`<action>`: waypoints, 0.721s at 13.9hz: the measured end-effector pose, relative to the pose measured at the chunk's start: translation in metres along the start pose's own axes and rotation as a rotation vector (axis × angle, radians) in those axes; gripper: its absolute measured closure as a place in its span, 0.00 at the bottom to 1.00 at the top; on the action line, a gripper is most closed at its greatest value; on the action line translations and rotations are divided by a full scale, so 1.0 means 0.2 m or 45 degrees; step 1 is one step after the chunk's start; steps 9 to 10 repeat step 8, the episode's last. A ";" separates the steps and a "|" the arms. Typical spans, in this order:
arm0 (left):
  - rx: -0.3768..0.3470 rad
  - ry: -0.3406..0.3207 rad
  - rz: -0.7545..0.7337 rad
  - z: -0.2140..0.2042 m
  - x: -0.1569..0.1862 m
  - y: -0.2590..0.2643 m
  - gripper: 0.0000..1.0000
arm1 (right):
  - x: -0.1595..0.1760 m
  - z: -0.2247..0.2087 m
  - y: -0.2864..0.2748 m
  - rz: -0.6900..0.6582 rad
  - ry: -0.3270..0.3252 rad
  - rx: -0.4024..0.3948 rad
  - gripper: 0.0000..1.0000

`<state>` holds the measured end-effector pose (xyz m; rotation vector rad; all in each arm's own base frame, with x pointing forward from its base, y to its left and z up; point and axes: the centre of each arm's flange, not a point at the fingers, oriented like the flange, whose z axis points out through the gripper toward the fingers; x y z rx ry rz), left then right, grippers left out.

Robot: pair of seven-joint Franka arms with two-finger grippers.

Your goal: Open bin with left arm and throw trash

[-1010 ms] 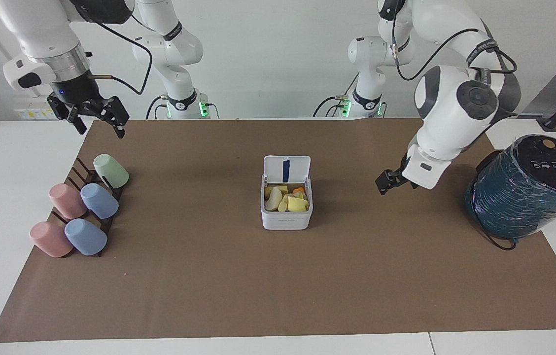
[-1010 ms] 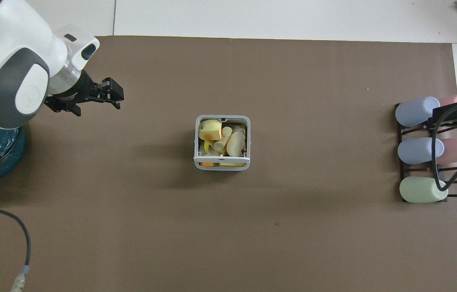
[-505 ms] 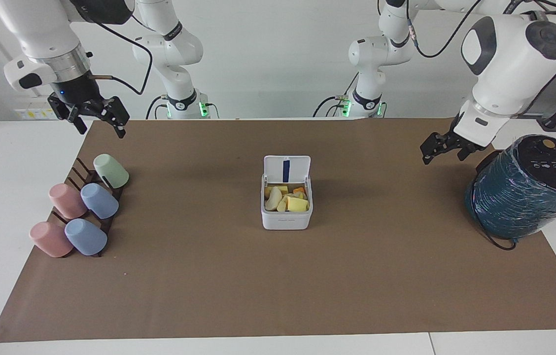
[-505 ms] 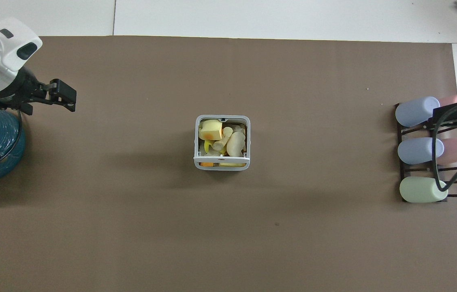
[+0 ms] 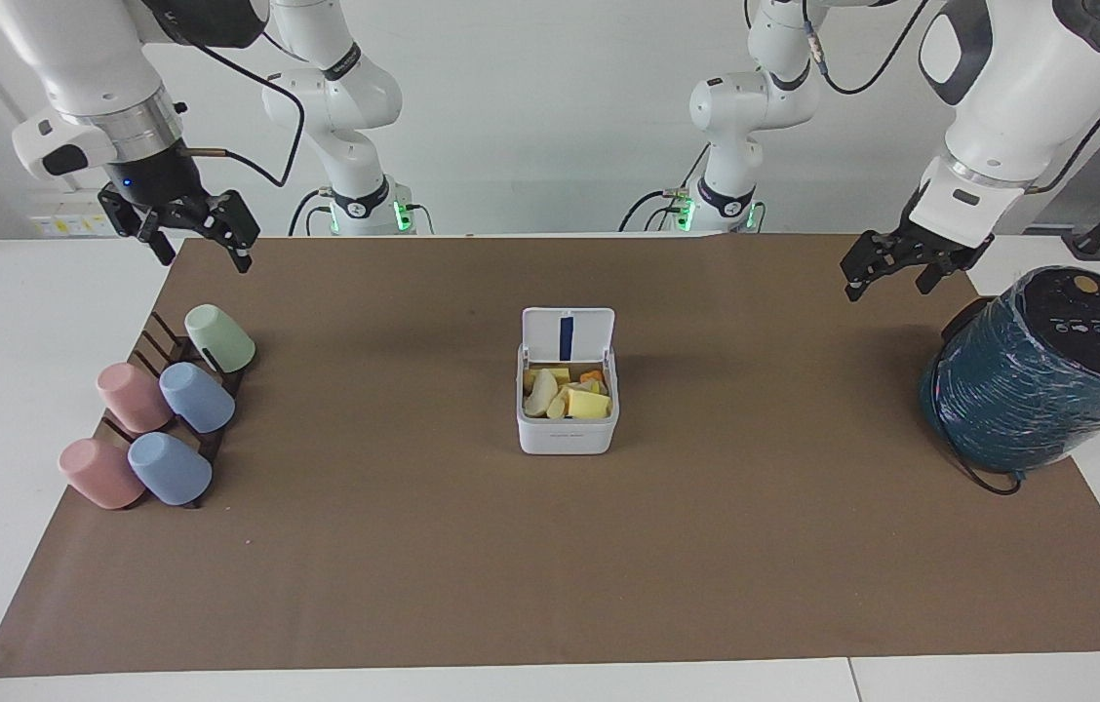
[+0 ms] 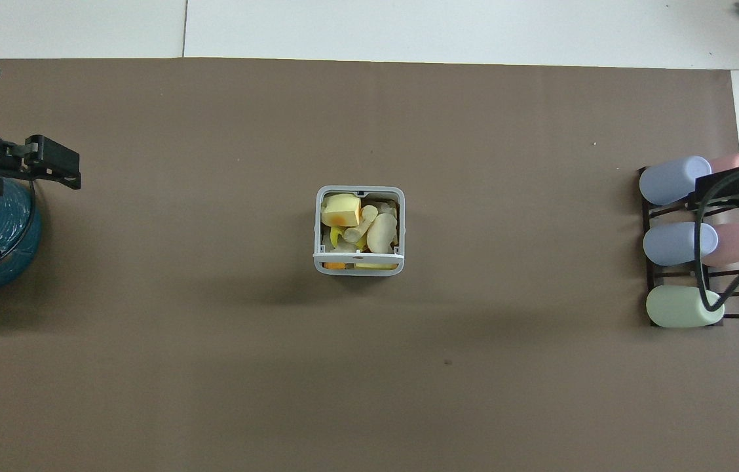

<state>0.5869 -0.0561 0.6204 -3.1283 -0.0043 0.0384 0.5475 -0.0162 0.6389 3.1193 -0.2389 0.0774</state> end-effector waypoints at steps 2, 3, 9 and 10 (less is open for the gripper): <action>0.000 0.007 0.018 -0.02 -0.01 0.00 0.00 | 0.00 0.00 0.00 0.000 0.000 0.000 0.00; 0.000 0.009 0.022 -0.02 -0.01 0.00 0.00 | 0.00 0.00 0.00 0.000 0.000 0.000 0.00; -0.025 0.016 0.025 -0.04 -0.02 0.01 0.00 | 0.00 0.00 0.00 0.000 0.000 0.000 0.00; -0.025 0.016 0.025 -0.04 -0.02 0.01 0.00 | 0.00 0.00 0.00 0.000 0.000 0.000 0.00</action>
